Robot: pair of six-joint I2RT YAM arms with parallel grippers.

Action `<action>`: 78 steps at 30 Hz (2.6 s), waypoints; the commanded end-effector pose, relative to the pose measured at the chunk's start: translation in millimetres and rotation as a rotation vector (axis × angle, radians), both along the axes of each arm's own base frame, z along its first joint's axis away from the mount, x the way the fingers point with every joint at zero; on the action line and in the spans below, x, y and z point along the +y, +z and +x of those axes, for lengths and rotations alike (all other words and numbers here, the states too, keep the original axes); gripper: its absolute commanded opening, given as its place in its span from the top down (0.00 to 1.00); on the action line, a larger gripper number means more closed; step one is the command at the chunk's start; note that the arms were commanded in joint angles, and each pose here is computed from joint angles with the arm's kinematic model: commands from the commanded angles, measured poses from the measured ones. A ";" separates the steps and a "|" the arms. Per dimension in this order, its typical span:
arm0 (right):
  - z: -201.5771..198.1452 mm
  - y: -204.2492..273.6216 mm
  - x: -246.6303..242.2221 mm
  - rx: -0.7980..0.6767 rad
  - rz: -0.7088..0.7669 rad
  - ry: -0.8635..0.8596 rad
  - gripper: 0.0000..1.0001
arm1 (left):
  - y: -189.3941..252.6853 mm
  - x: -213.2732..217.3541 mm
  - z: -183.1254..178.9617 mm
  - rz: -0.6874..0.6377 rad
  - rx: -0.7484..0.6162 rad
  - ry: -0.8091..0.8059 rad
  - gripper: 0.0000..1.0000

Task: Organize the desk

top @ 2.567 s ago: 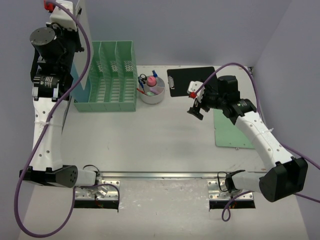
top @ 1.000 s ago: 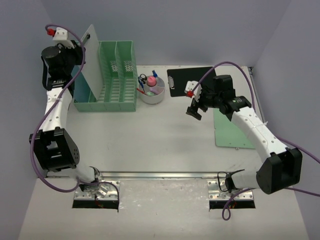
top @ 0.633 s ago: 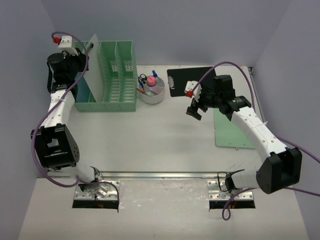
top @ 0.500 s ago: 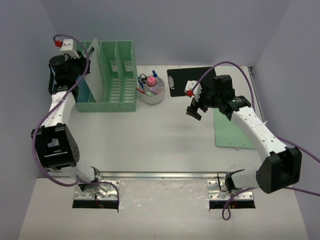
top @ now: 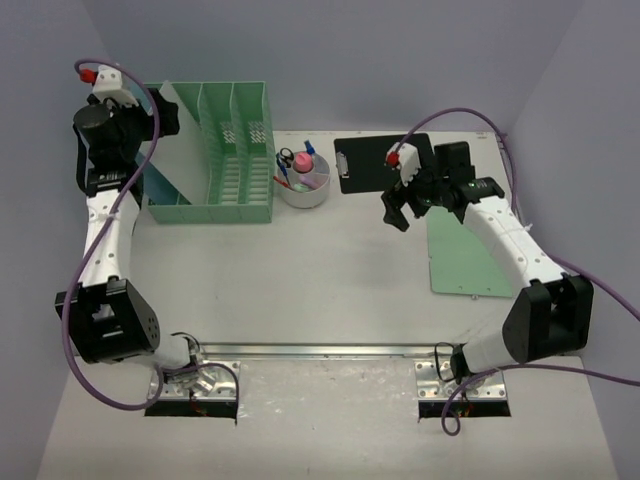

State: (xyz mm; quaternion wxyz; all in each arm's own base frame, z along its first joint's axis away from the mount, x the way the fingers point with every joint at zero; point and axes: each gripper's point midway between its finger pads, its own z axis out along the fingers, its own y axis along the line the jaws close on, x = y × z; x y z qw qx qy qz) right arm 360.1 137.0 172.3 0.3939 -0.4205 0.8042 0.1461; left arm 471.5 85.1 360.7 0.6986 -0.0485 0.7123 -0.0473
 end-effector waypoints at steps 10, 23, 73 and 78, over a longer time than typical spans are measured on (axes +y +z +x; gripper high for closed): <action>100.6 33.1 -13.6 -0.095 0.132 -0.680 0.13 | 104.9 20.0 -59.5 0.064 -0.267 0.202 0.00; 214.2 -23.9 52.7 -0.163 0.071 -0.835 0.28 | 94.5 13.5 -86.9 0.091 -0.219 0.209 0.00; 265.1 -168.6 66.2 -0.111 0.067 -0.745 0.99 | 63.4 8.4 -80.5 0.024 -0.135 0.176 0.00; 249.1 -146.1 51.4 -0.064 0.100 -0.751 0.99 | 65.5 6.1 -79.7 0.025 -0.143 0.162 0.00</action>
